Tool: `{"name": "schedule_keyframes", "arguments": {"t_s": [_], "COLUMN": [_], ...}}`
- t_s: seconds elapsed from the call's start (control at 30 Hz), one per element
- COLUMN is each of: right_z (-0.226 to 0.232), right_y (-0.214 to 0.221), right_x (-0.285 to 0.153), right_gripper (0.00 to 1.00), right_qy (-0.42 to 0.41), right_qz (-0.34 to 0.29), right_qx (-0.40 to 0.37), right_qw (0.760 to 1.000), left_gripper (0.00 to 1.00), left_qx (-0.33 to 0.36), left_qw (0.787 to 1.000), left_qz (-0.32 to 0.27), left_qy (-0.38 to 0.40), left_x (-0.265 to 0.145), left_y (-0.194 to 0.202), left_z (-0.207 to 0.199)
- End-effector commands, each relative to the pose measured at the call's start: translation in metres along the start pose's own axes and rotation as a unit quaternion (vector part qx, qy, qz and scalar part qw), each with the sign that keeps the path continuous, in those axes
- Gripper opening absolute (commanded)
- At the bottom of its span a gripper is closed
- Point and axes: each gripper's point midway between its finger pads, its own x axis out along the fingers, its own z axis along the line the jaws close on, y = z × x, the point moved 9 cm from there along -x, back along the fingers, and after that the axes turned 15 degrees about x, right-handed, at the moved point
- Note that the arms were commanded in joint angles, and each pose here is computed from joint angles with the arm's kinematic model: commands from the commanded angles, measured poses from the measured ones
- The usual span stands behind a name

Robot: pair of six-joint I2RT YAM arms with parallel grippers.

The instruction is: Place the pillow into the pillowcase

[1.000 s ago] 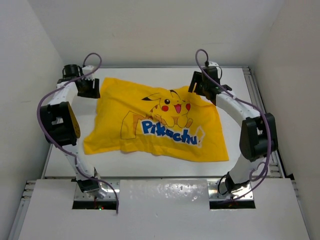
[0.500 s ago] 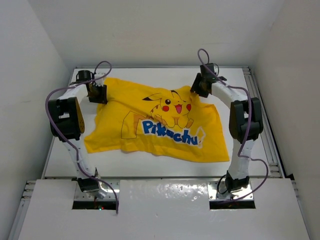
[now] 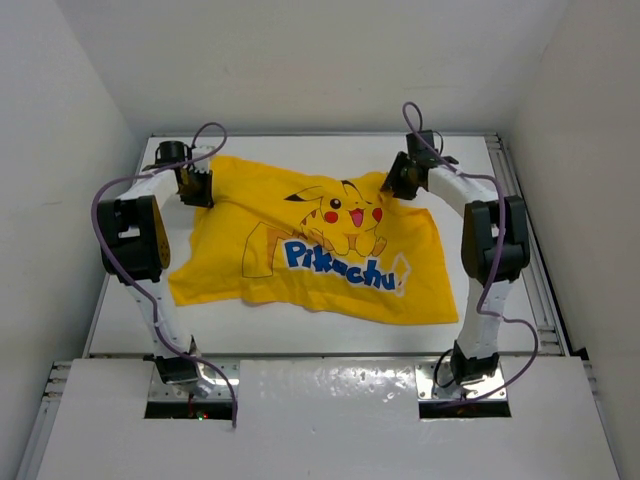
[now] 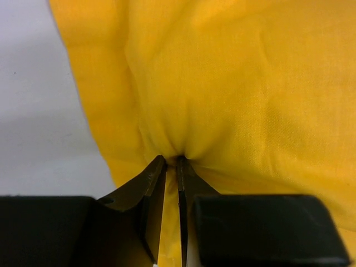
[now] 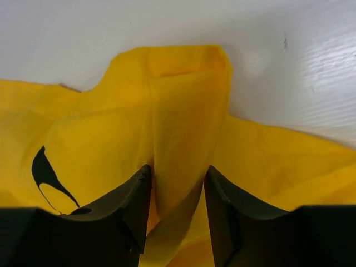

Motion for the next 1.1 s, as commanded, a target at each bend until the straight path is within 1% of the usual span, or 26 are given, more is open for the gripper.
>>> {"name": "schedule_keyframes", "arguments": {"t_s": [0.0, 0.03, 0.1, 0.13, 0.17, 0.2, 0.23, 0.27, 0.3, 0.4, 0.43, 0.5, 0.57, 0.63, 0.7, 0.73, 0.77, 0.8, 0.83, 0.87, 0.9, 0.93, 0.97, 1.0, 1.03, 1.07], "right_z": [0.006, 0.003, -0.002, -0.009, -0.012, -0.004, -0.011, -0.01, -0.006, -0.008, -0.011, -0.016, -0.021, -0.027, -0.024, -0.028, -0.025, -0.026, -0.027, -0.026, -0.032, -0.035, -0.033, -0.042, -0.045, -0.049], "right_y": [0.005, 0.003, -0.002, -0.015, -0.026, -0.047, -0.07, -0.084, -0.11, -0.152, -0.16, -0.172, -0.181, -0.186, -0.19, -0.186, -0.185, -0.181, -0.179, -0.18, -0.177, -0.179, -0.188, -0.185, -0.187, -0.186], "right_x": [-0.01, -0.011, -0.012, -0.01, -0.008, -0.01, -0.008, -0.004, 0.006, 0.019, 0.019, 0.018, 0.019, 0.027, 0.033, 0.047, 0.05, 0.056, 0.06, 0.067, 0.071, 0.075, 0.077, 0.077, 0.075, 0.067], "right_gripper": [0.4, 0.21, 0.05, 0.0, 0.0, 0.0, 0.0, 0.0, 0.0, 0.0, 0.0, 0.0, 0.0, 0.0, 0.0, 0.14, 0.29, 0.45, 0.64, 0.69, 0.79, 0.91, 0.97, 0.99, 0.99, 0.99], "right_qy": [-0.037, -0.038, -0.04, -0.03, -0.024, -0.03, -0.012, -0.007, -0.014, -0.031, -0.029, -0.018, -0.015, -0.005, -0.011, -0.008, -0.015, -0.023, -0.028, -0.036, -0.023, -0.014, -0.011, 0.018, 0.027, 0.041], "right_qz": [0.018, 0.016, 0.007, -0.011, -0.026, -0.057, -0.094, -0.116, -0.149, -0.226, -0.247, -0.308, -0.348, -0.355, -0.341, -0.326, -0.317, -0.301, -0.291, -0.28, -0.254, -0.244, -0.243, -0.219, -0.215, -0.206], "right_qx": [0.017, 0.021, 0.024, 0.033, 0.036, 0.033, 0.043, 0.043, 0.046, 0.065, 0.071, 0.095, 0.113, 0.123, 0.117, 0.109, 0.101, 0.088, 0.083, 0.08, 0.075, 0.07, 0.066, 0.054, 0.047, 0.043], "right_qw": [0.999, 0.999, 0.999, 0.999, 0.999, 0.997, 0.995, 0.992, 0.988, 0.971, 0.966, 0.947, 0.931, 0.927, 0.933, 0.939, 0.943, 0.949, 0.953, 0.956, 0.964, 0.967, 0.968, 0.974, 0.975, 0.977], "left_gripper": [0.11, 0.1, 0.02, 0.0, 0.0, 0.0, 0.0, 0.0, 0.0, 0.0, 0.0, 0.0, 0.0, 0.0, 0.0, 0.0, 0.04, 0.1, 0.26, 0.34, 0.4, 0.51, 0.55, 0.59, 0.71, 0.84], "left_qx": [0.007, 0.006, 0.009, 0.011, 0.014, 0.016, 0.022, 0.026, 0.032, 0.042, 0.046, 0.05, 0.05, 0.05, 0.046, 0.044, 0.041, 0.038, 0.037, 0.031, 0.02, 0.014, 0.004, -0.006, -0.013, -0.019], "left_qw": [1.0, 1.0, 1.0, 0.999, 0.999, 0.999, 0.999, 0.998, 0.997, 0.995, 0.994, 0.993, 0.992, 0.991, 0.992, 0.992, 0.992, 0.993, 0.993, 0.995, 0.996, 0.997, 0.998, 0.998, 0.998, 0.998], "left_qz": [0.03, 0.029, 0.028, 0.03, 0.031, 0.036, 0.041, 0.046, 0.056, 0.074, 0.078, 0.084, 0.091, 0.094, 0.092, 0.088, 0.087, 0.084, 0.074, 0.071, 0.062, 0.042, 0.03, 0.016, -0.006, -0.02], "left_qy": [-0.001, -0.001, -0.005, -0.006, -0.01, -0.016, -0.021, -0.029, -0.041, -0.061, -0.063, -0.073, -0.077, -0.079, -0.078, -0.081, -0.08, -0.076, -0.079, -0.067, -0.064, -0.07, -0.056, -0.056, -0.067, -0.063], "left_x": [-0.001, -0.002, -0.002, -0.002, -0.002, -0.001, -0.001, -0.001, 0.001, 0.002, 0.003, 0.005, 0.006, 0.009, 0.01, 0.009, 0.009, 0.009, 0.006, 0.004, 0.002, -0.006, -0.012, -0.019, -0.032, -0.04], "left_y": [0.013, 0.013, 0.013, 0.014, 0.014, 0.015, 0.016, 0.017, 0.02, 0.025, 0.027, 0.027, 0.028, 0.027, 0.025, 0.022, 0.02, 0.018, 0.01, 0.009, 0.004, -0.008, -0.013, -0.02, -0.03, -0.035], "left_z": [-0.006, -0.006, -0.006, -0.006, -0.005, -0.004, -0.002, 0.0, 0.003, 0.007, 0.008, 0.01, 0.012, 0.014, 0.015, 0.017, 0.018, 0.017, 0.021, 0.02, 0.023, 0.032, 0.033, 0.037, 0.049, 0.052]}}
